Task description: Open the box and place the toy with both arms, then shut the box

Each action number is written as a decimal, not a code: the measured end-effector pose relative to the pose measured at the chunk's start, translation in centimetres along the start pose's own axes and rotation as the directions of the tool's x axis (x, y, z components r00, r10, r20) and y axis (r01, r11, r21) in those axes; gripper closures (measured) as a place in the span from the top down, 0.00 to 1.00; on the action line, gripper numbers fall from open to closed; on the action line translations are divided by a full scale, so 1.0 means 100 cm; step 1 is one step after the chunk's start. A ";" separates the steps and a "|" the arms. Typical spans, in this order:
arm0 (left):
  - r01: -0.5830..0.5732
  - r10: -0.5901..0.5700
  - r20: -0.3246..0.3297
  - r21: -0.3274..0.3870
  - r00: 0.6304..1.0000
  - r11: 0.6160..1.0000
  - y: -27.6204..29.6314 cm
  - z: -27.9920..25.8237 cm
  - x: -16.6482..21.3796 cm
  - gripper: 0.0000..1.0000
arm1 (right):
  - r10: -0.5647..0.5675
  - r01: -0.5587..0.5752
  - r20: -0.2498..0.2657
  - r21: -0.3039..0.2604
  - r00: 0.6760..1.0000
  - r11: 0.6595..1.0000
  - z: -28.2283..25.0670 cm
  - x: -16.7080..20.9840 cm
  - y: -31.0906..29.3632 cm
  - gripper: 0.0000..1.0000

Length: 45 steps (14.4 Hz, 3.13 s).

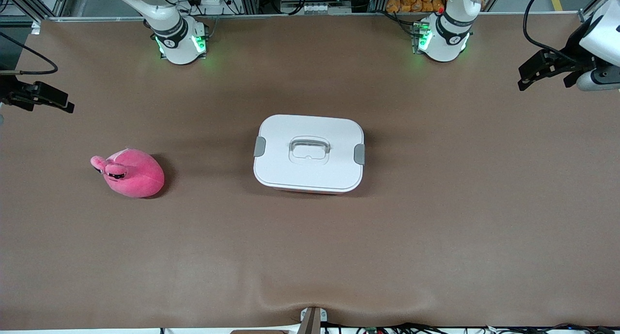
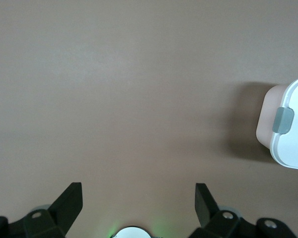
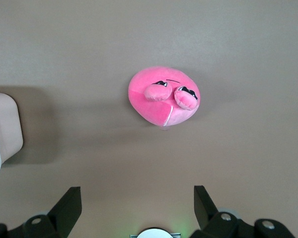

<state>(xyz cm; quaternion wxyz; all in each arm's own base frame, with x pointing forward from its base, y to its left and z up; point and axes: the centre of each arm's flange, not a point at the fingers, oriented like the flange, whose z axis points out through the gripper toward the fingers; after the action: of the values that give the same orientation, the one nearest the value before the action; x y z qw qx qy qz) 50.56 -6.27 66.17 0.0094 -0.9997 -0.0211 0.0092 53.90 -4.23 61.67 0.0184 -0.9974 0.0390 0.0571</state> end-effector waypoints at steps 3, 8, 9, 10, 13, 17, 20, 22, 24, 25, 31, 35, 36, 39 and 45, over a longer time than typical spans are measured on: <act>-0.002 0.002 0.000 0.000 1.000 1.000 0.000 0.000 0.000 1.00 | 0.000 0.000 0.002 0.000 1.000 1.000 0.000 0.000 0.000 1.00; -0.016 0.016 0.001 -0.001 1.000 1.000 0.001 0.001 0.005 1.00 | -0.004 0.004 0.009 0.000 1.000 1.000 0.003 0.000 0.001 1.00; -0.017 0.017 0.000 -0.002 1.000 1.000 0.002 0.001 0.007 1.00 | -0.004 0.004 0.012 0.000 1.000 1.000 0.005 0.000 0.001 1.00; -0.018 0.018 -0.001 -0.002 1.000 1.000 0.002 0.000 0.008 1.00 | -0.004 0.004 0.017 0.000 1.000 1.000 0.007 0.000 0.001 1.00; -0.025 0.025 -0.006 -0.003 1.000 1.000 0.002 -0.002 0.008 1.00 | -0.005 0.005 0.023 0.000 1.000 1.000 0.010 0.001 0.001 1.00; -0.028 0.028 -0.001 -0.002 1.000 1.000 0.002 -0.002 0.008 1.00 | -0.006 0.006 0.025 0.000 1.000 1.000 0.011 0.001 0.001 1.00; -0.029 0.029 0.005 -0.001 1.000 1.000 0.003 0.000 0.008 1.00 | -0.006 0.006 0.031 0.000 1.000 1.000 0.014 0.003 0.001 1.00; -0.030 0.030 0.010 -0.001 1.000 1.000 0.003 0.003 0.010 1.00 | -0.006 0.006 0.036 0.000 0.999 1.000 0.016 0.004 0.001 1.00; -0.028 0.028 0.017 -0.001 0.999 1.000 0.005 0.006 0.012 1.00 | -0.006 0.006 0.038 0.000 0.999 1.000 0.017 0.004 0.001 1.00; -0.019 0.019 0.021 -0.001 1.000 1.000 0.007 0.008 0.012 1.00 | -0.006 0.006 0.039 0.000 0.999 1.000 0.018 0.004 0.001 1.00; 0.078 -0.077 0.058 -0.012 0.995 0.997 0.041 0.023 0.012 1.00 | -0.009 0.009 0.050 0.000 0.999 1.000 0.023 0.004 0.002 1.00; 0.129 -0.129 0.078 0.000 0.989 0.992 0.074 0.033 0.009 1.00 | -0.020 0.020 0.051 0.001 0.998 1.000 0.023 0.004 0.002 1.00; 0.144 -0.144 0.085 0.005 0.986 0.990 0.083 0.037 0.009 1.00 | -0.021 0.021 0.051 0.001 0.998 1.000 0.023 0.004 0.002 1.00; 0.190 -0.191 0.098 0.019 0.977 0.982 0.123 0.051 0.004 1.00 | -0.025 0.024 0.052 0.001 0.998 1.000 0.024 0.004 0.002 1.00; 0.312 -0.312 0.092 0.012 0.946 0.950 0.182 0.076 0.004 1.00 | -0.035 0.035 0.052 0.003 0.998 0.999 0.024 0.004 0.008 1.00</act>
<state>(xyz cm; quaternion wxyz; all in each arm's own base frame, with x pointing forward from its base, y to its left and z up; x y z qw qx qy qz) 51.57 -24.29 58.24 0.0087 -0.9823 -0.1794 0.0539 53.98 -4.98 59.25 0.0216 -0.9961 0.0213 0.0826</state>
